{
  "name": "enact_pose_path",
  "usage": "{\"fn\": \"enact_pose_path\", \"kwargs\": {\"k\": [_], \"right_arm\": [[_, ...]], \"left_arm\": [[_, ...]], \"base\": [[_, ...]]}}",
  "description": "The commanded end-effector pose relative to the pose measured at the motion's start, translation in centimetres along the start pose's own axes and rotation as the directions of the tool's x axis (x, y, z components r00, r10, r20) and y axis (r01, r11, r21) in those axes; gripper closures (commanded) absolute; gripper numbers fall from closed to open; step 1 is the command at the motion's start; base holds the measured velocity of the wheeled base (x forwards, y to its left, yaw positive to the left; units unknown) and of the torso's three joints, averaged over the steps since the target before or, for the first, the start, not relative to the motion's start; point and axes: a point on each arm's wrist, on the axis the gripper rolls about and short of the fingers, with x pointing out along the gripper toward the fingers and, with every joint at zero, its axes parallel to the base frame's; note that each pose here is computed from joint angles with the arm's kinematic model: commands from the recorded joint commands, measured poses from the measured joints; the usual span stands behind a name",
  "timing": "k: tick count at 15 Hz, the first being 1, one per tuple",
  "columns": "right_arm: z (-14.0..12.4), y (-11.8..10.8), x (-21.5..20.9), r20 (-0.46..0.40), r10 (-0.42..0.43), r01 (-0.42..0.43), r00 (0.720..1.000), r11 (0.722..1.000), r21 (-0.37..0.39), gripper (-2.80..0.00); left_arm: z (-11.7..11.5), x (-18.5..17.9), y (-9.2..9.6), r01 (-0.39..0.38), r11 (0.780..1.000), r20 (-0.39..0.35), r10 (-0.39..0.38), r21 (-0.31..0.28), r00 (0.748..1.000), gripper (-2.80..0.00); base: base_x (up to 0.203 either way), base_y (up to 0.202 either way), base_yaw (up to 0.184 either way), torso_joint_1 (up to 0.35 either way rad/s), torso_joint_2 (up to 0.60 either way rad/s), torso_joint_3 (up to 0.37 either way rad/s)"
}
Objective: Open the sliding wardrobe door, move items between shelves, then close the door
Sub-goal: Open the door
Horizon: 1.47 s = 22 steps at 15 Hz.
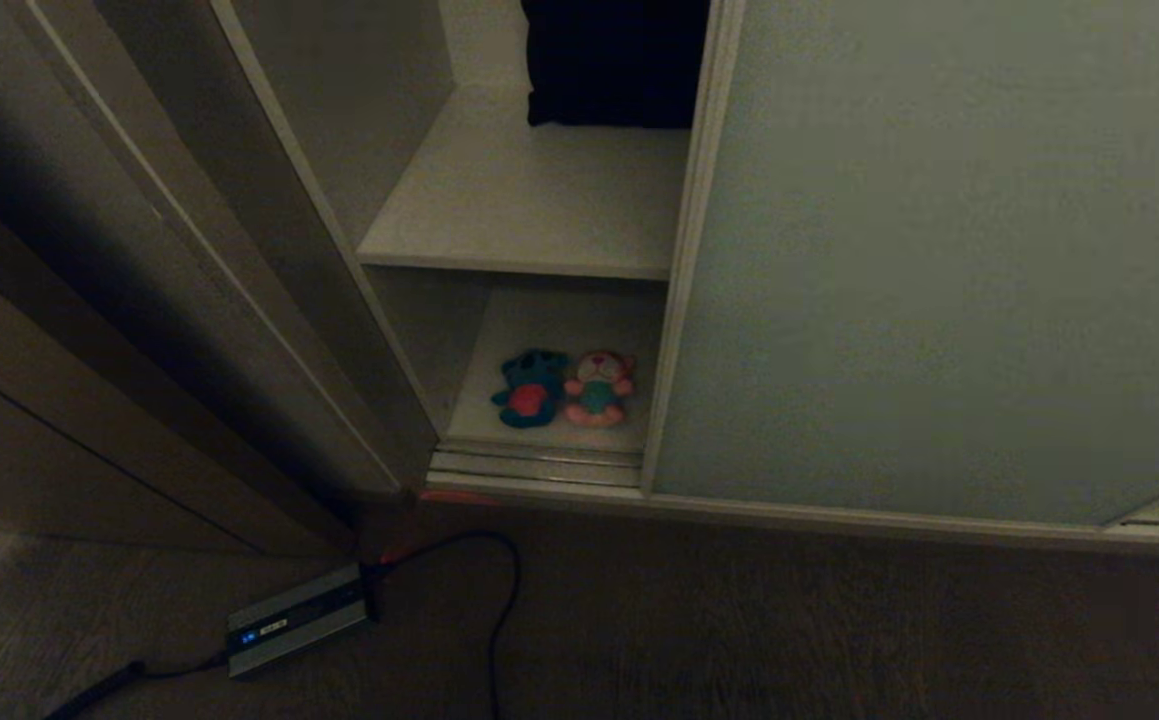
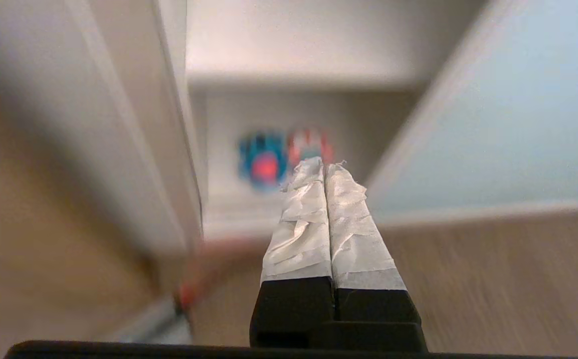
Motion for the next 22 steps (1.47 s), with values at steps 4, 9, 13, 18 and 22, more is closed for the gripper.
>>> {"fn": "enact_pose_path", "kwargs": {"k": [4, 9, 13, 18, 22], "right_arm": [[-0.1, 0.0, 0.0, -0.005, 0.000, 0.000, 1.000, 1.000, -0.001, 0.00], [-0.1, 0.0, 0.0, -0.007, 0.000, 0.000, 1.000, 1.000, -0.001, 0.00], [-0.1, 0.0, 0.0, -0.004, 0.000, 0.000, 1.000, 1.000, -0.001, 0.00], [-0.1, 0.0, 0.0, -0.007, 0.000, 0.000, 1.000, 1.000, -0.001, 0.00], [-0.1, 0.0, 0.0, -0.004, 0.000, 0.000, 1.000, 1.000, -0.001, 0.00]], "left_arm": [[1.5, 18.2, -0.7, 0.121, 0.992, -0.061, -0.120, 0.017, 0.991, 0.00], [-1.7, 27.9, -7.9, 0.179, 0.983, -0.045, -0.180, -0.032, 0.983, 0.00], [-3.8, 31.5, -13.3, 0.153, 0.983, 0.000, -0.154, -0.105, 0.988, 0.00], [-4.7, 32.1, -17.8, 0.190, 0.971, 0.020, -0.189, -0.147, 0.982, 0.00], [-5.6, 31.5, -20.5, 0.249, 0.954, 0.009, -0.251, -0.164, 0.968, 0.00]], "base": [[0.000, 0.000, 0.000, 0.000, 0.00, 0.000], [0.000, 0.000, 0.000, 0.000, 0.00, 0.000], [0.000, 0.000, 0.000, 0.000, 0.00, 0.000], [0.000, 0.000, 0.000, 0.000, 0.00, 0.000], [0.000, 0.000, 0.000, 0.000, 0.00, 0.000]]}}
